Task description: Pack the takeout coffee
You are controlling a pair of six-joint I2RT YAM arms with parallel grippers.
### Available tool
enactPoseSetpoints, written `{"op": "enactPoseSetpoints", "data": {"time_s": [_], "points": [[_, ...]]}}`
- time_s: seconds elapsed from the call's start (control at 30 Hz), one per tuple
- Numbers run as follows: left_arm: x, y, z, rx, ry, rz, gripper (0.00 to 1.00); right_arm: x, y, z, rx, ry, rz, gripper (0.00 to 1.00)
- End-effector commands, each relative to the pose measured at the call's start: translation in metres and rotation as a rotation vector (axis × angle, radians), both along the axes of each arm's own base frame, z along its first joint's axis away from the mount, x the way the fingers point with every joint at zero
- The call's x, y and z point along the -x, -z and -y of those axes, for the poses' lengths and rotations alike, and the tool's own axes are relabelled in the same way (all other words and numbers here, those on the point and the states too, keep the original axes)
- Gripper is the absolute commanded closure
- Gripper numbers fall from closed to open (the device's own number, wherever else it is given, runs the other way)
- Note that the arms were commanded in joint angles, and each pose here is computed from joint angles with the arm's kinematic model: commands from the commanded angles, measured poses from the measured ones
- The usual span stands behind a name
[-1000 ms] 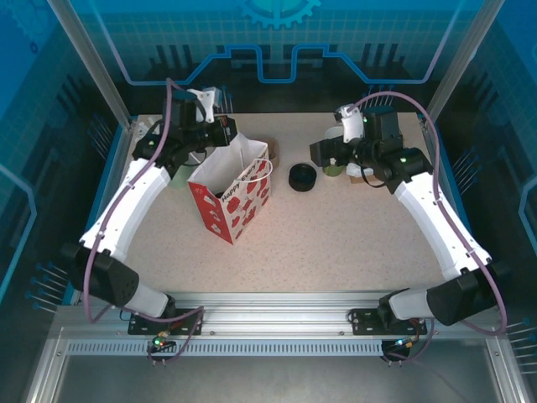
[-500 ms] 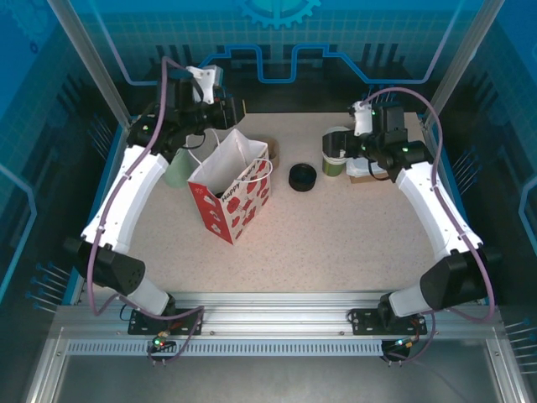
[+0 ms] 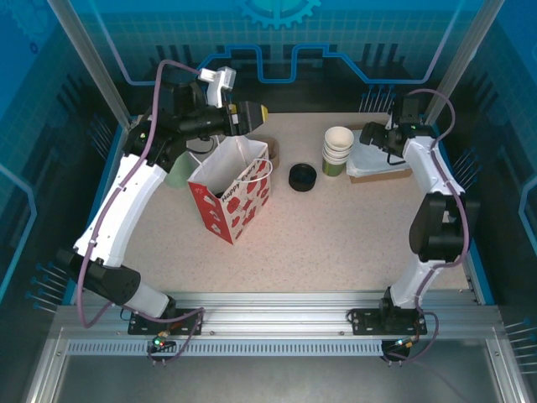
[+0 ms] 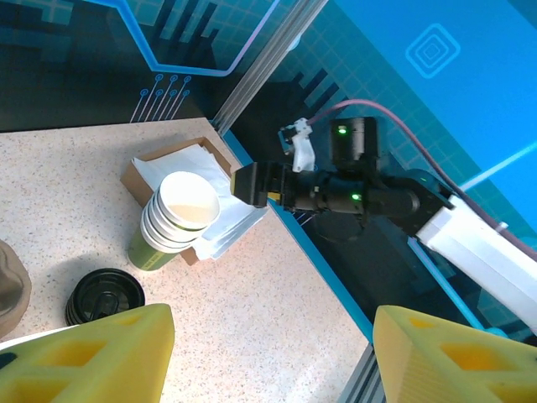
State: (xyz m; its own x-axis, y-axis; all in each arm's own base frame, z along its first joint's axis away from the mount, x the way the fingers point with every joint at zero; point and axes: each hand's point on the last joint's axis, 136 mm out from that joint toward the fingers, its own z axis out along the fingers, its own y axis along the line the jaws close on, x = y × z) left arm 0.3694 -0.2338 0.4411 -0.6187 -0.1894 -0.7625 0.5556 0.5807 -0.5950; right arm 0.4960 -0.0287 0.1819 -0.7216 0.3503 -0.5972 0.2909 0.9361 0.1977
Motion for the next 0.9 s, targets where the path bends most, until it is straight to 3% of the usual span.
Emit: {"op": "enactPoseSetpoints", "data": {"time_s": [0.0, 0.47, 0.73, 0.87], "points": [[0.009, 0.000, 0.003, 0.010, 0.032, -0.010, 0.35, -0.012, 0.009, 0.014, 0.024, 0.066, -0.043, 0.12], [0.010, 0.008, 0.000, -0.017, 0.026, 0.006, 0.35, -0.041, 0.092, 0.009, -0.021, 0.017, -0.227, 0.20], [0.009, 0.012, 0.001, -0.015, 0.029, -0.004, 0.35, -0.046, 0.120, 0.005, -0.022, 0.004, -0.281, 0.19], [0.009, 0.014, 0.001, -0.016, 0.033, -0.010, 0.35, -0.048, 0.125, 0.003, -0.014, -0.003, -0.289, 0.24]]}}
